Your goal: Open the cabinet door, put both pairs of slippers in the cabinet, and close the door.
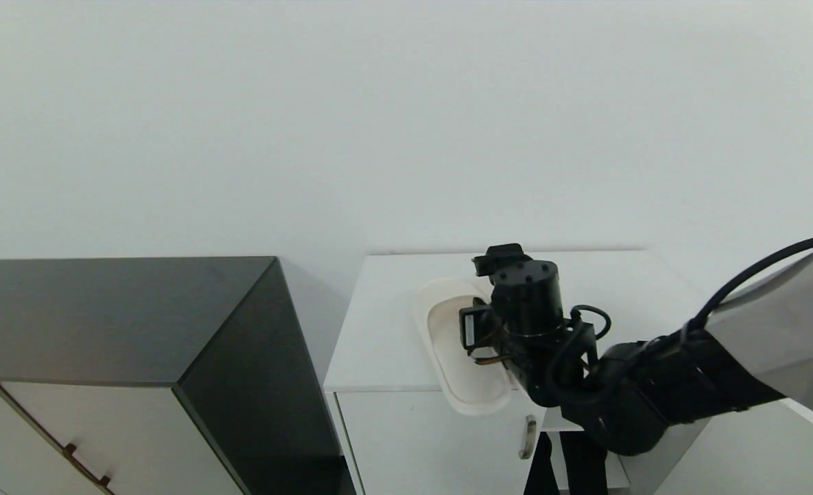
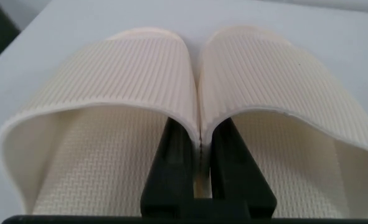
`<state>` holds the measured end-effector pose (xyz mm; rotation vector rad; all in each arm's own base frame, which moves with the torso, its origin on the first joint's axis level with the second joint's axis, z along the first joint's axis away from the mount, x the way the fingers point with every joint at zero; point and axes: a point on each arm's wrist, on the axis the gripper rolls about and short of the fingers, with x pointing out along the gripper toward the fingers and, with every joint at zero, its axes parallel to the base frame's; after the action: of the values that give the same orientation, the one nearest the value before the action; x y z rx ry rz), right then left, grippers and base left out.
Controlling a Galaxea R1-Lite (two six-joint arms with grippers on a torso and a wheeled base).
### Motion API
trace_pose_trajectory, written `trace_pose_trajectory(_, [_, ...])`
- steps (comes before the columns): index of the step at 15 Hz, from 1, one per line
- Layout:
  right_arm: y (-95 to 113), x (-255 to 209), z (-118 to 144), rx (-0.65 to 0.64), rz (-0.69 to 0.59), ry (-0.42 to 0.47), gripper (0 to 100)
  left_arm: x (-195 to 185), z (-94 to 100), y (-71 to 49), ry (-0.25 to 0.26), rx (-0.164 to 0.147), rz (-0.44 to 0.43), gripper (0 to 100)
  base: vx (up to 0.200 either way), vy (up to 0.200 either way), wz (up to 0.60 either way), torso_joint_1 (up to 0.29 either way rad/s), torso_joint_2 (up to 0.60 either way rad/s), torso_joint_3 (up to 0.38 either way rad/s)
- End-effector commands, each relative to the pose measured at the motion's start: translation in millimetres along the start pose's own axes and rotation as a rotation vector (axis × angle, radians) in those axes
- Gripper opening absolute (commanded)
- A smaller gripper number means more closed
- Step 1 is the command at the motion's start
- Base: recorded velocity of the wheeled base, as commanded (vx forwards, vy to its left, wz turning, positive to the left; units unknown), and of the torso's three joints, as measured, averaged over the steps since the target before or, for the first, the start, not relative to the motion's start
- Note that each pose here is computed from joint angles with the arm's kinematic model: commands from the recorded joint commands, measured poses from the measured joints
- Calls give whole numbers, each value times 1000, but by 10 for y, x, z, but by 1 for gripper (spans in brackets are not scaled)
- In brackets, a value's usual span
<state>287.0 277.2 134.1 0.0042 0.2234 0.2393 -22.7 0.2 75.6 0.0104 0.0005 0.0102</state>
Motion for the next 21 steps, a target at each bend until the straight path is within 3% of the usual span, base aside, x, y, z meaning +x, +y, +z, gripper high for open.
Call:
trace_pose_trajectory(1, [-236, -468, 83, -4, 61, -20, 0, 0, 0, 0, 0, 0, 1, 0, 0, 0, 0, 0, 0, 0])
trace_pose_trajectory(4, [-372, -843, 157, -2, 175, -19, 0, 0, 0, 0, 0, 2, 1, 0, 0, 0, 0, 0, 0, 0])
trace_pose_trajectory(7, [-324, -1073, 209, -24, 226, 4, 0, 0, 0, 0, 0, 0, 1, 0, 0, 0, 0, 0, 0, 0])
trace_pose_trajectory(16, [-262, -1069, 148, -38, 232, 20, 0, 0, 0, 0, 0, -1, 1, 0, 0, 0, 0, 0, 0, 0])
trace_pose_trajectory(21, [-239, -1053, 114, -44, 233, 29, 0, 0, 0, 0, 0, -1, 1, 0, -200, 0, 0, 4, 1, 4])
